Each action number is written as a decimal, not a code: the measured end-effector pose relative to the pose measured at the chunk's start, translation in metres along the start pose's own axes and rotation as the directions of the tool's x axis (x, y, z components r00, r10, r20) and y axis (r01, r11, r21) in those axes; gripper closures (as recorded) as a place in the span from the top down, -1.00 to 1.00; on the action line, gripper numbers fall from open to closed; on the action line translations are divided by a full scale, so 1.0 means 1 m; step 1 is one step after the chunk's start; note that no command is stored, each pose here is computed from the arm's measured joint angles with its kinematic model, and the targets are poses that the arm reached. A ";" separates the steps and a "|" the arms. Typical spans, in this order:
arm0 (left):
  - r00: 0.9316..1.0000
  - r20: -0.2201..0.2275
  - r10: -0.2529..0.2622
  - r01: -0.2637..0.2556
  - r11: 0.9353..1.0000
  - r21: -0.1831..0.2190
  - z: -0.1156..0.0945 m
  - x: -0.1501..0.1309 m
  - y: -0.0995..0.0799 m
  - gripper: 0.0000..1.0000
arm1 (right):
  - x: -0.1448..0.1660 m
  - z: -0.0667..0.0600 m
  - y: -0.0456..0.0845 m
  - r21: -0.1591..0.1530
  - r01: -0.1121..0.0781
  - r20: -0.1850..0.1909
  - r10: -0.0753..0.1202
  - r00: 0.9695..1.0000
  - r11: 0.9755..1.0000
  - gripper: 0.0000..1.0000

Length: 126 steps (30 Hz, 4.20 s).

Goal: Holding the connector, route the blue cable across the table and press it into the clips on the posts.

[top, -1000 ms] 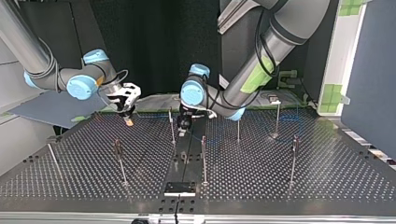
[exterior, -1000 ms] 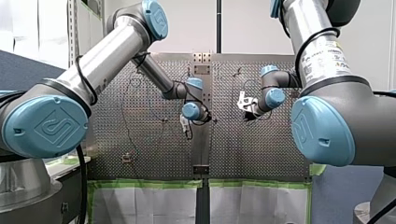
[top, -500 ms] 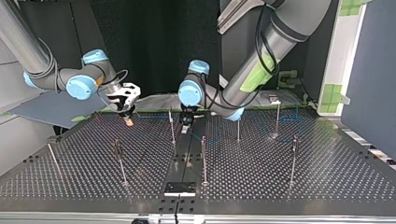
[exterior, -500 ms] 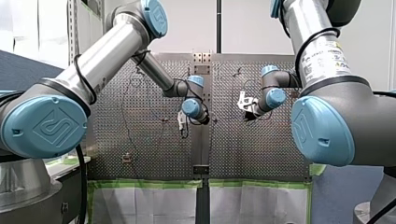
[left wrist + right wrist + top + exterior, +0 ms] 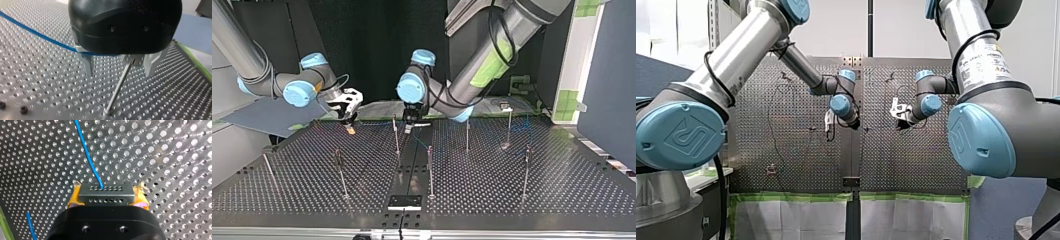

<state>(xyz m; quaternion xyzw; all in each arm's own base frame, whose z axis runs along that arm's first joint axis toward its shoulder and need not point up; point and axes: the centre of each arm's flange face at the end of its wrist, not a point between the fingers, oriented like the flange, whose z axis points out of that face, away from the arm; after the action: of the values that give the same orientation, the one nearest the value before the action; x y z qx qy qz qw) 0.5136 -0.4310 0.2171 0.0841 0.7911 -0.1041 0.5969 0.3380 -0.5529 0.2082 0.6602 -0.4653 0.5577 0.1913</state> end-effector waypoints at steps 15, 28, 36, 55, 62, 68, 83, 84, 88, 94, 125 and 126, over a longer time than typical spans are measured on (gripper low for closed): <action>0.999 0.033 -0.022 0.021 0.999 0.049 -0.059 0.011 -0.059 0.96 | 0.005 -0.003 0.003 0.000 -0.005 0.003 0.005 1.000 1.000 -1.00; 0.993 0.072 -0.097 0.090 0.991 0.096 -0.066 0.015 -0.117 0.96 | 0.035 -0.018 0.019 -0.013 -0.025 -0.036 0.025 0.999 1.000 -1.00; 0.994 0.020 -0.104 0.102 0.991 0.082 -0.055 0.033 -0.131 0.96 | 0.031 -0.022 0.027 -0.028 -0.035 -0.016 0.035 0.999 0.999 -1.00; 0.986 0.076 -0.150 0.148 0.988 0.038 0.002 0.052 -0.146 0.96 | 0.017 -0.026 0.028 -0.036 -0.040 0.010 0.040 0.999 0.999 -1.00; 0.971 0.143 -0.194 0.190 0.981 0.045 0.015 0.025 -0.151 0.96 | 0.017 -0.026 0.028 -0.036 -0.040 0.009 0.040 0.999 0.999 -1.00; 0.971 0.132 -0.202 0.196 0.979 0.059 0.025 0.025 -0.157 0.96 | 0.017 -0.026 0.028 -0.036 -0.039 0.008 0.039 0.999 0.999 -1.00; 0.980 0.057 -0.193 0.192 0.981 0.018 0.064 0.063 -0.153 0.96 | 0.018 -0.026 0.029 -0.026 -0.039 0.006 0.039 0.999 0.999 -1.00; 0.980 0.057 -0.192 0.191 0.981 0.018 0.066 0.065 -0.154 0.96 | 0.019 -0.026 0.029 -0.026 -0.039 0.006 0.039 0.999 0.999 -1.00; 0.977 0.074 -0.198 0.197 0.980 0.020 0.069 0.060 -0.162 0.40 | 0.019 -0.026 0.029 -0.026 -0.038 0.006 0.038 0.999 0.999 -1.00; 0.969 0.123 -0.217 0.216 0.976 0.022 0.071 0.038 -0.171 -0.52 | 0.019 -0.026 0.029 -0.026 -0.038 0.005 0.038 0.999 0.999 -1.00; 0.956 0.150 -0.251 0.258 0.966 -0.029 0.053 -0.006 -0.165 -1.00 | 0.073 -0.042 0.022 -0.009 -0.017 -0.060 0.017 0.998 1.000 -1.00; 0.955 0.156 -0.254 0.261 0.965 -0.024 0.050 -0.013 -0.165 -1.00 | 0.077 -0.043 0.021 -0.007 -0.015 -0.063 0.015 0.998 1.000 -1.00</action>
<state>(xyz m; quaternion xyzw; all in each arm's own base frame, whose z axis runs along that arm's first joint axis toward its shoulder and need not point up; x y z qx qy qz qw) 0.5207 -0.6038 0.2272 -0.0410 0.7498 -0.1693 0.6384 0.2924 -0.5605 0.2862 0.6382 -0.4661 0.5777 0.2044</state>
